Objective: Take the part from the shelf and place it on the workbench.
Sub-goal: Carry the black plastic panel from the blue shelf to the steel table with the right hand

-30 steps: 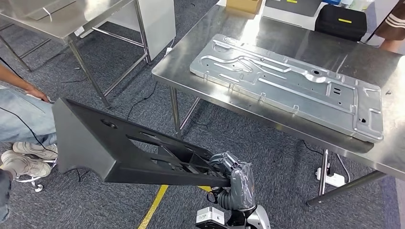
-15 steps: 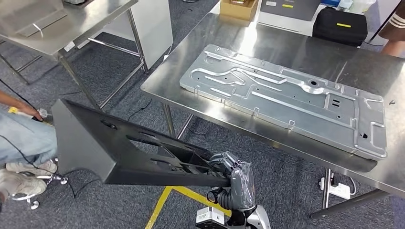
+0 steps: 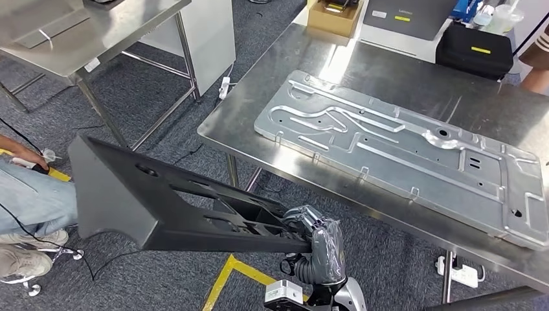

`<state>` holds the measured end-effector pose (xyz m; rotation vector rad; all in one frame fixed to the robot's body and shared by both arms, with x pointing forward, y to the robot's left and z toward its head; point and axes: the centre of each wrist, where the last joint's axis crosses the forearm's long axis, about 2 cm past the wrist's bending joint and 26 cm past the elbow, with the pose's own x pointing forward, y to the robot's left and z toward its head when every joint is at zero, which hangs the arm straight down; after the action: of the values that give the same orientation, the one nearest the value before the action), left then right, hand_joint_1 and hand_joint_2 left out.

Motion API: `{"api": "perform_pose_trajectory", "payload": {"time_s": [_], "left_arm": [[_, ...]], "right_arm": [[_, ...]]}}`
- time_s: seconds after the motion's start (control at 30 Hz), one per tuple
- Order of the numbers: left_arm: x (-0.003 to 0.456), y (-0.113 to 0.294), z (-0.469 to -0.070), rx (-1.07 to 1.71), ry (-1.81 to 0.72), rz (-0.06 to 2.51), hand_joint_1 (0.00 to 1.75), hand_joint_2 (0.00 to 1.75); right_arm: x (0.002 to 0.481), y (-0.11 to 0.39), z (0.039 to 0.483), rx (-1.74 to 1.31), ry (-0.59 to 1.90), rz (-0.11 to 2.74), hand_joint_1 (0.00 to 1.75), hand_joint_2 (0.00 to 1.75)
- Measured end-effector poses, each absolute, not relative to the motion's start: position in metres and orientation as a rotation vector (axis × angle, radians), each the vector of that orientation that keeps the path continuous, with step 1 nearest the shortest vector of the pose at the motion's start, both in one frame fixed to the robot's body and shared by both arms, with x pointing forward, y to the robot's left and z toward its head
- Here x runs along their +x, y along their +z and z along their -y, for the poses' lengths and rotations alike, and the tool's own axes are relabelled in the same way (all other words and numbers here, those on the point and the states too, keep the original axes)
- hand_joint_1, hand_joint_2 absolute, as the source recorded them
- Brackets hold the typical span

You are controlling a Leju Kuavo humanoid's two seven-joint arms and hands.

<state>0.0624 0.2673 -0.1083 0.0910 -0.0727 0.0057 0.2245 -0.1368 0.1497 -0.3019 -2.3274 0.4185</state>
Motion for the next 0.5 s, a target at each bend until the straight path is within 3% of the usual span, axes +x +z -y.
{"api": "perform_pose_trajectory", "payload": {"time_s": [0.5], "left_arm": [[0.0633,-0.1080,-0.2642,0.087,0.000,0.077,0.00,1.75]], "right_arm": [[0.2228,0.1493,0.1354,-0.246,0.404,2.299,1.71,1.75]]}}
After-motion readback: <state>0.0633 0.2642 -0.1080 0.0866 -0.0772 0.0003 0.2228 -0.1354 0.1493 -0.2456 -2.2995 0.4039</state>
